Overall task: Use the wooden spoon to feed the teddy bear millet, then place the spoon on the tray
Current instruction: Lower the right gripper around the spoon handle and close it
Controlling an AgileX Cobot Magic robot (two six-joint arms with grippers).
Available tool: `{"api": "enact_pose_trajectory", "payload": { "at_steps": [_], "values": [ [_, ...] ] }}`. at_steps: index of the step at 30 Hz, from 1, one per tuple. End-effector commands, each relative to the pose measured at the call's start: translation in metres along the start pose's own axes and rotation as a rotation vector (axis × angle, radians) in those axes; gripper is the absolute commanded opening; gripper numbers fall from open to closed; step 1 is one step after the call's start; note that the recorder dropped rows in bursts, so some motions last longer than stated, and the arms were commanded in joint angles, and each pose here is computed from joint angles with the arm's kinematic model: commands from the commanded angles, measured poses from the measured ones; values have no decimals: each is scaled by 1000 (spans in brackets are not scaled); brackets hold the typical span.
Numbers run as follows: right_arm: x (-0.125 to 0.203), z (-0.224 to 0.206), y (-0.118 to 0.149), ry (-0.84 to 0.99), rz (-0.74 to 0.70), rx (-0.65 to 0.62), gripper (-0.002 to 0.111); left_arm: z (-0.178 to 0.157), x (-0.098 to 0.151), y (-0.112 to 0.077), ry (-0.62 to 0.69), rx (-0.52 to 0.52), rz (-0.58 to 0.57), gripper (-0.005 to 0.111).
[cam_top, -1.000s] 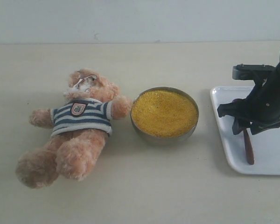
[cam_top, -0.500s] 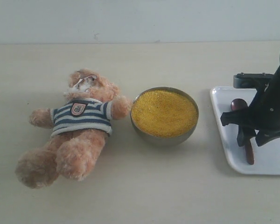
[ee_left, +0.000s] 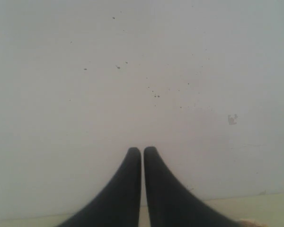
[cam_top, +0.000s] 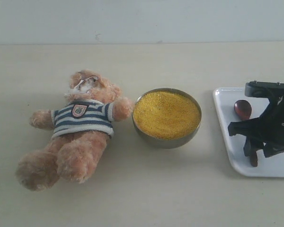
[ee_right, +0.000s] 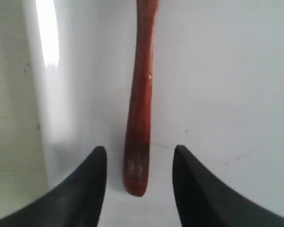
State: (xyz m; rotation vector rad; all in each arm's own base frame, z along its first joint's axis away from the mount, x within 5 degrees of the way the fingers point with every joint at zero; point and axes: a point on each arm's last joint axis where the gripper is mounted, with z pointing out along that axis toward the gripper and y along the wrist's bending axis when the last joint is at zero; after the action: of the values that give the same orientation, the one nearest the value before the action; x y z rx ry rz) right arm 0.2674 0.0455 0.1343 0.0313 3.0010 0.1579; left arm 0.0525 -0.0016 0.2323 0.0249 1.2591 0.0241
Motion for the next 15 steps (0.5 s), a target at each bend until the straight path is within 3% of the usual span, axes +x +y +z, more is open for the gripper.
{"api": "enact_pose_trajectory", "payload": {
  "at_steps": [1,7,15],
  "values": [
    [-1,-7,0,-44,10,-8,42,0,-2,0,-7,5,-10,4],
    [-7,-6,1,-108,15,-11,42,0,-2,0,-7,5,-10,4],
    [-6,13,-2,-51,11,6,42,0,-2,0,-10,6,-10,4]
  ]
}}
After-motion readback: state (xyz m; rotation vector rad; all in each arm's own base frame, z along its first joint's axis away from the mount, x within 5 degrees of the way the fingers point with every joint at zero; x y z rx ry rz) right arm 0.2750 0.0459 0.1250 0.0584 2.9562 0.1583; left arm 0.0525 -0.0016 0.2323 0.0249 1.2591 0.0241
